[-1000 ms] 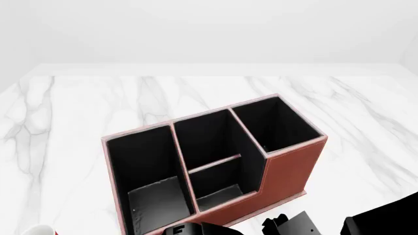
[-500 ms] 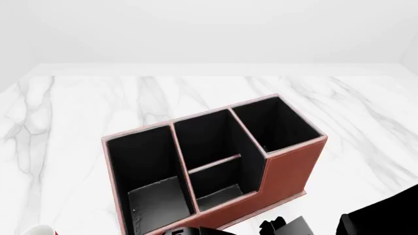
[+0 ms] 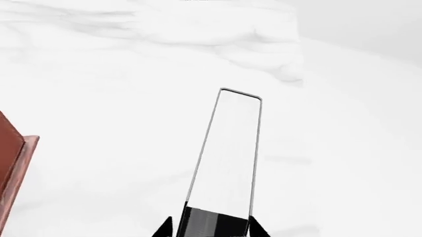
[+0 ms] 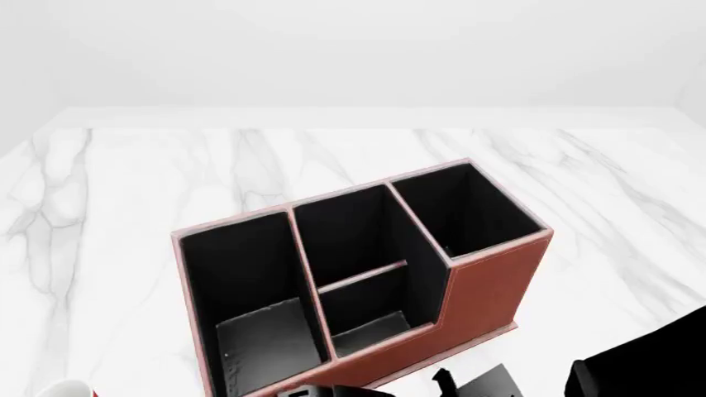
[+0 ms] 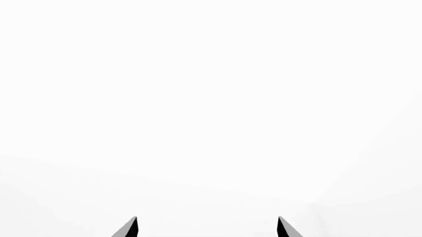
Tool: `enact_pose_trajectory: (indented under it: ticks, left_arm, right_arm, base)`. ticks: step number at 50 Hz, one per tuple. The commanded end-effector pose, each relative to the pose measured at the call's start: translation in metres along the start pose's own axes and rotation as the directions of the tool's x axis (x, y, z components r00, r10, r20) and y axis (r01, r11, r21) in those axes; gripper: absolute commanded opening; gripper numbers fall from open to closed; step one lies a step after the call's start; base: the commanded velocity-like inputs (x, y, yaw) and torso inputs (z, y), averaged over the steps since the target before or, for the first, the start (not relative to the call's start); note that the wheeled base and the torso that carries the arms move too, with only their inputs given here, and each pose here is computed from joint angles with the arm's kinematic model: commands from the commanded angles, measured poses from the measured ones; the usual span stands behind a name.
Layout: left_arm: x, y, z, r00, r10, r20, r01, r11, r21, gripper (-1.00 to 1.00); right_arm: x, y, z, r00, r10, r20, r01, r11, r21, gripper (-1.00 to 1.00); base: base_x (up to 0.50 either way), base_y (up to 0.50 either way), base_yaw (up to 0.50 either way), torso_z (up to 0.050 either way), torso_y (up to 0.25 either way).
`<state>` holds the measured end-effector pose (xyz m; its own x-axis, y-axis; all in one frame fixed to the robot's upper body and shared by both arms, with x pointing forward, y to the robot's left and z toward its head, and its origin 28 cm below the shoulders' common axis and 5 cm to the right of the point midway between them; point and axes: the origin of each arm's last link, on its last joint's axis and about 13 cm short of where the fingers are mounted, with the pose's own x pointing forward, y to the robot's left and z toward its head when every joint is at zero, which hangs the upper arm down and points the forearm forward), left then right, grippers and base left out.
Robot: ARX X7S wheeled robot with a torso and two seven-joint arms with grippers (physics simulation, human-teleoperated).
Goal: Pick up the book and place it in the back compartment of the caddy.
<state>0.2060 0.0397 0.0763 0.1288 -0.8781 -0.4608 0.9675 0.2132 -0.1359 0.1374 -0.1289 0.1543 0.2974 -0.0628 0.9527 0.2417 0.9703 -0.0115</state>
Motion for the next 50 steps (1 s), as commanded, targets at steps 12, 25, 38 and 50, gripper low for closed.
enact_pose_trajectory:
  ticks: [12,25,38,50]
  left_arm:
    - [0.0,0.019,0.007,0.997,0.065,0.048,-0.067,0.997,0.046,-1.0]
    - [-0.023,0.023,0.03,0.984,0.106,0.142,-0.116,0.991,0.066,-1.0]
    - [-0.074,0.015,0.071,0.942,0.225,0.249,-0.239,0.97,0.03,-1.0]
    - [-0.105,-0.008,0.081,0.935,0.243,0.258,-0.257,0.966,0.023,-1.0]
  right_arm:
    - [0.0,-0.001,0.0,1.0,0.011,0.01,-0.011,1.0,-0.026,1.0]
    - [0.002,-0.002,0.001,1.0,0.009,0.011,-0.009,1.0,-0.03,1.0]
    - [0.003,-0.001,0.001,1.0,0.012,0.013,-0.012,0.999,-0.029,1.0]
    - [0.003,0.0,0.001,1.0,0.017,0.014,-0.017,0.999,-0.031,1.0]
  base:
    - [0.0,0.0,0.0,0.0,0.0]
    - [0.0,0.0,0.0,0.0,0.0]
    - [0.0,0.0,0.0,0.0,0.002]
    - [0.0,0.0,0.0,0.0,0.001]
